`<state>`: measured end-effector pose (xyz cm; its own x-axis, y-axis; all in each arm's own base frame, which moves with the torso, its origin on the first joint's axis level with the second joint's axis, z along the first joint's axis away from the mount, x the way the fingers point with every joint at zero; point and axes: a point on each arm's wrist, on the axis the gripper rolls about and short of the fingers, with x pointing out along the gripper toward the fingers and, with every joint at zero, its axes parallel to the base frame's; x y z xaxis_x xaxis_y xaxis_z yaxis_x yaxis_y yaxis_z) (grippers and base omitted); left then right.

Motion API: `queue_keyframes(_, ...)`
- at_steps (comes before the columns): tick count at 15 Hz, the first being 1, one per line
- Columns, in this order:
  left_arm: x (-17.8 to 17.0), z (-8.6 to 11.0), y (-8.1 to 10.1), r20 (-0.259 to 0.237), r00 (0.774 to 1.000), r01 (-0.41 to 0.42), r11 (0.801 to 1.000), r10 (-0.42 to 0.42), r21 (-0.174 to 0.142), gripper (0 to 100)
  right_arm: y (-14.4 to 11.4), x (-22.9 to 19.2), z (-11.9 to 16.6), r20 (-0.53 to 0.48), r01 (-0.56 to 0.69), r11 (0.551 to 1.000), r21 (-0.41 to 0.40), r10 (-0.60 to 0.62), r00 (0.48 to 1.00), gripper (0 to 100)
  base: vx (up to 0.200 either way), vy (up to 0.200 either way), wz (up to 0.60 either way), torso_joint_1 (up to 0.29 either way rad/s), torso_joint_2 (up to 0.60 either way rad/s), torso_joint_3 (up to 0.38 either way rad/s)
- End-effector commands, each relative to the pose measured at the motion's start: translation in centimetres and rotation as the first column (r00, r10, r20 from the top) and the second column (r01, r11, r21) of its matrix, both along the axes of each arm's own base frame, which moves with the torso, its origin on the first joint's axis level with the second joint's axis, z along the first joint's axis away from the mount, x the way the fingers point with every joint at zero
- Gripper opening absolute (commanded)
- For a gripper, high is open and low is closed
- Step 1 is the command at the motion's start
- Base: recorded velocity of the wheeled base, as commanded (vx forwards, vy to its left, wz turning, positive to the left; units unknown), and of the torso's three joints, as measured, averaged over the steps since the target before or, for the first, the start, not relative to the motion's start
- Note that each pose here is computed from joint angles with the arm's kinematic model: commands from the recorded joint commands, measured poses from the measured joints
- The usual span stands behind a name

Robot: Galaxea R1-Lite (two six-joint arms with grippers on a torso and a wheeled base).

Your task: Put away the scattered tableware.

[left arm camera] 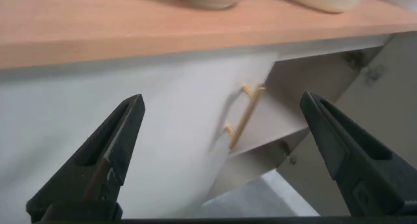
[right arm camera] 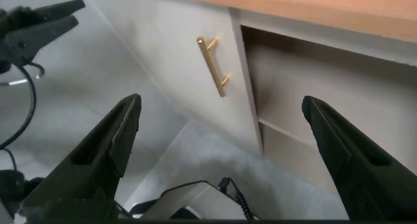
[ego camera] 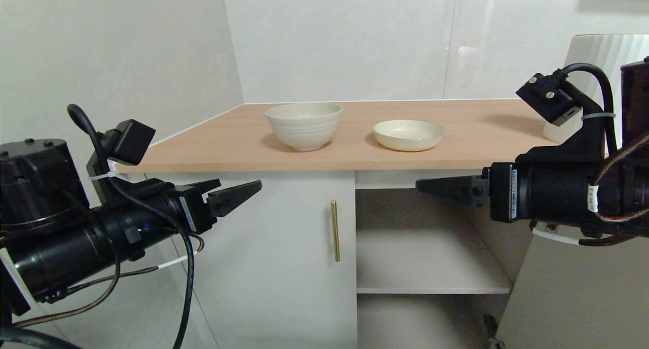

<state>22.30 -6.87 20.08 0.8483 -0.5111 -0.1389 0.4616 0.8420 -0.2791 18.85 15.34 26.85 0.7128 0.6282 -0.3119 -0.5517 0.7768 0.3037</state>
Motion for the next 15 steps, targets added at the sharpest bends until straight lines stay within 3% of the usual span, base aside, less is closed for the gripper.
queue_keyframes(1,0.0,0.0,0.0,0.0,1.0,0.0,1.0,0.0,-0.001,100,-0.1,-0.2,0.1,0.008,-0.006,1.0,0.0,0.006,1.0,100,0.0,0.0,0.0,0.0,0.0,0.0)
queue_keyframes(4,0.0,0.1,0.0,0.003,1.0,-0.001,1.0,0.001,-0.002,100,-0.2,-0.2,0.2,0.013,-0.001,1.0,0.002,0.001,1.0,100,0.0,0.0,0.0,0.014,-0.05,-0.043)
queue_keyframes(10,0.3,0.9,-0.3,0.032,0.999,0.005,1.0,-0.005,-0.008,100,0.1,0.1,0.0,0.005,-0.003,1.0,-0.005,0.003,1.0,100,0.0,0.0,0.0,0.113,-0.36,-0.274)
queue_keyframes(15,4.6,3.1,-1.7,0.057,0.998,0.005,1.0,-0.004,-0.021,100,0.3,2.7,-0.3,0.022,0.045,0.999,0.01,-0.045,0.999,100,0.0,0.0,0.0,0.169,-0.47,-0.287)
